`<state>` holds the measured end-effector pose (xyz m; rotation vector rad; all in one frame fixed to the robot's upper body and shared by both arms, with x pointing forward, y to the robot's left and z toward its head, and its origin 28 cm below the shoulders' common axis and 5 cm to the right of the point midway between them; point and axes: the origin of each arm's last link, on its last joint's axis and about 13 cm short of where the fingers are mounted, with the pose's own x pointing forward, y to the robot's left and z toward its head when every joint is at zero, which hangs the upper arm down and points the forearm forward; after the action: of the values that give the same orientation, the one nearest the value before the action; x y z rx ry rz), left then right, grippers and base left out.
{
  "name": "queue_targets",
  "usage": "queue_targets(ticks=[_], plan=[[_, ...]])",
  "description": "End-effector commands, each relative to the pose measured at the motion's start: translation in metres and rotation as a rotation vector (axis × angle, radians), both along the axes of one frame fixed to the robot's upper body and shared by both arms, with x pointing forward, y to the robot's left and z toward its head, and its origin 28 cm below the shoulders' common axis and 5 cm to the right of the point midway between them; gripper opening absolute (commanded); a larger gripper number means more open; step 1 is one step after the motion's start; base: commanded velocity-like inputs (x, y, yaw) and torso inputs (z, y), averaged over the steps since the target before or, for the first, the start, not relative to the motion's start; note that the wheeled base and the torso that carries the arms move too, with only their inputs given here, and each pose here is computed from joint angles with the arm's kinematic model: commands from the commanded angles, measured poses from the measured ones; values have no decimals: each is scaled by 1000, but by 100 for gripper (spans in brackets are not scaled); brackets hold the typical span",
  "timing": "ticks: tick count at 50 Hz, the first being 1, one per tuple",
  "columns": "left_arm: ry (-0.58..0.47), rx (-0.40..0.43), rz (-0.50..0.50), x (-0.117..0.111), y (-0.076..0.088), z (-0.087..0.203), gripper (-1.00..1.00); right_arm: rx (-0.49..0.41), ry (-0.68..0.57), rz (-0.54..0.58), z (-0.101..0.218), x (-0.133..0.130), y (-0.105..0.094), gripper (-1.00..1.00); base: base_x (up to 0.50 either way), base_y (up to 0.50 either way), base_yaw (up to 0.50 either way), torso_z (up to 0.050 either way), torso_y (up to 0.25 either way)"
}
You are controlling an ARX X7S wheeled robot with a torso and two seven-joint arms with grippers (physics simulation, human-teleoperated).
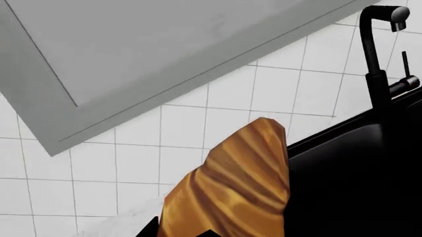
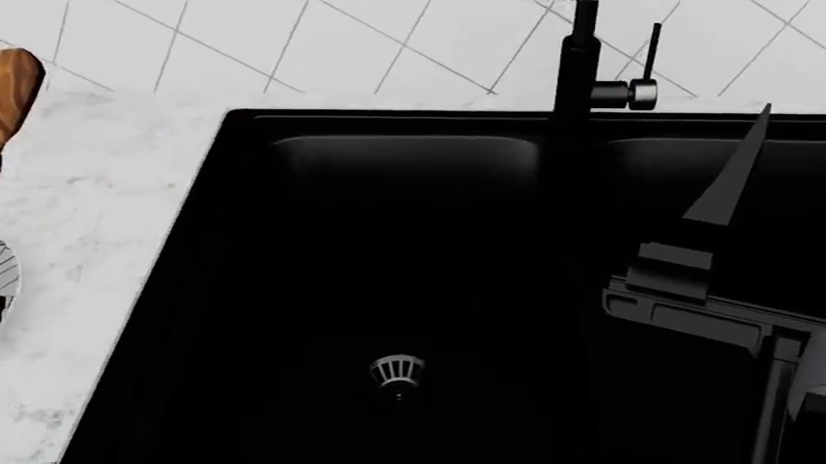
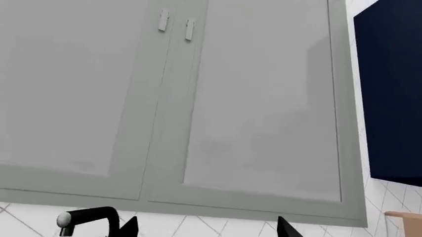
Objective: Place the pastries on the plates.
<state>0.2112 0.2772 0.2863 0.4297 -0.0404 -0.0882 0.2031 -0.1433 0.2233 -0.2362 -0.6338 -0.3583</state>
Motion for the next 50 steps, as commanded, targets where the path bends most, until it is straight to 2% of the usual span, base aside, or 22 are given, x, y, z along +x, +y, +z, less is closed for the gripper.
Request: queue_targets(ticks=[1,50], plan=[[-35,-9,-15,-3,-5,6,-100,-1,-19,18,2,2,0,100,-1,500,0,0,0],[4,-22,-21,5,-6,-6,-100,-36,-10,22,6,1,1,100,-1,500,0,0,1]])
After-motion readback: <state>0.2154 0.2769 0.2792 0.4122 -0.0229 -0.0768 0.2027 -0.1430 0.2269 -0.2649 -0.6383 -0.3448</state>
